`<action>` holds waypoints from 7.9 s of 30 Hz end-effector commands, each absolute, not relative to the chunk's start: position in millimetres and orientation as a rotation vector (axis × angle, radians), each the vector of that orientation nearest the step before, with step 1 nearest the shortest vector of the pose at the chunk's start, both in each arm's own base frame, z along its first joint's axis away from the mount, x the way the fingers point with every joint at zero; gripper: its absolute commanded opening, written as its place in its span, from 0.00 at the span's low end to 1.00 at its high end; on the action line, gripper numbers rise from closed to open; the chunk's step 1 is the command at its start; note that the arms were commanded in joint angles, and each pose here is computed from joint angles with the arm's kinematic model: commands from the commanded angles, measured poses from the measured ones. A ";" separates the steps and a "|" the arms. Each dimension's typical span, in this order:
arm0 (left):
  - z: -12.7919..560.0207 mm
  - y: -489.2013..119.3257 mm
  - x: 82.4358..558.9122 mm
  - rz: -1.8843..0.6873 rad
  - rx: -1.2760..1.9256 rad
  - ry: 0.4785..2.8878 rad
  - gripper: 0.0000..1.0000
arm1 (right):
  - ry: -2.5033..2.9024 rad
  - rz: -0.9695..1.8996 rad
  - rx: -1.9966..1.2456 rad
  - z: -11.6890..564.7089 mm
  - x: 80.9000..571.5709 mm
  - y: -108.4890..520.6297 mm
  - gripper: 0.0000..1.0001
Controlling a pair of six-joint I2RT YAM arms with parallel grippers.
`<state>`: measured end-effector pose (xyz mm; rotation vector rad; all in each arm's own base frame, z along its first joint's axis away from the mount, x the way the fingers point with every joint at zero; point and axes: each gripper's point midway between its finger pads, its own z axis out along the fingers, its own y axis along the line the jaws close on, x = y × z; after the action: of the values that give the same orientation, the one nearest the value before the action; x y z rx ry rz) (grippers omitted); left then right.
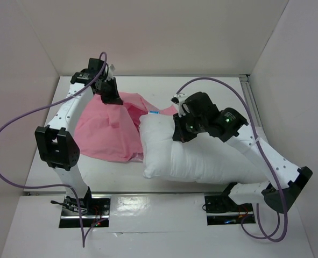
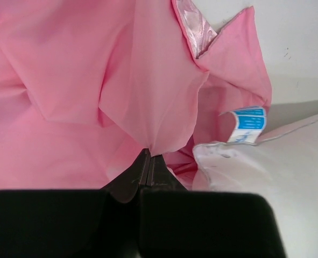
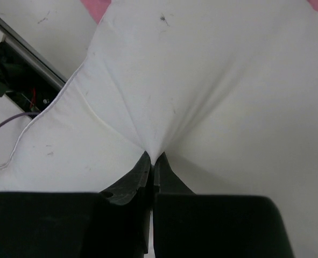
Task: Put the pillow into the pillowcase
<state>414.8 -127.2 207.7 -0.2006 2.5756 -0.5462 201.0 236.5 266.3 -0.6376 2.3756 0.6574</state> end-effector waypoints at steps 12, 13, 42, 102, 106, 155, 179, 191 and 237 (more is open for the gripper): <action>260.9 -136.5 374.3 -0.634 -0.021 2.444 0.00 | 2.311 0.655 -0.812 252.6 239.1 275.5 0.00; 257.0 -136.3 373.0 -0.633 -0.024 2.455 0.00 | 2.298 0.653 -0.820 253.3 243.0 278.6 0.00; 250.3 -163.9 324.7 -0.750 0.201 2.488 0.00 | 2.344 0.278 -0.302 200.7 417.8 267.1 0.00; 67.4 -69.3 246.8 -0.374 -1.168 2.600 0.87 | 2.195 -0.287 -0.285 194.6 255.4 225.5 1.00; 39.4 -45.0 249.5 -0.225 -1.277 2.571 0.87 | 2.165 -0.291 -0.240 225.2 288.8 222.2 1.00; 201.5 16.1 392.1 0.088 -0.642 2.467 0.83 | 2.438 -0.009 -0.151 209.7 265.6 182.3 0.93; 52.1 -102.4 372.5 0.149 0.017 2.921 0.76 | 2.370 -0.033 -0.205 261.9 352.5 213.2 0.99; 155.9 -86.6 431.2 -0.075 -0.205 2.696 0.00 | 2.449 0.094 -0.351 221.5 394.7 242.5 0.99; 220.4 -126.1 353.7 -0.620 -0.016 2.657 0.00 | 2.136 0.287 0.086 257.0 474.1 284.3 0.00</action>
<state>353.8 -125.7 231.8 -0.0270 2.6225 -0.6496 448.7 296.3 219.5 -0.0962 2.3056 0.2486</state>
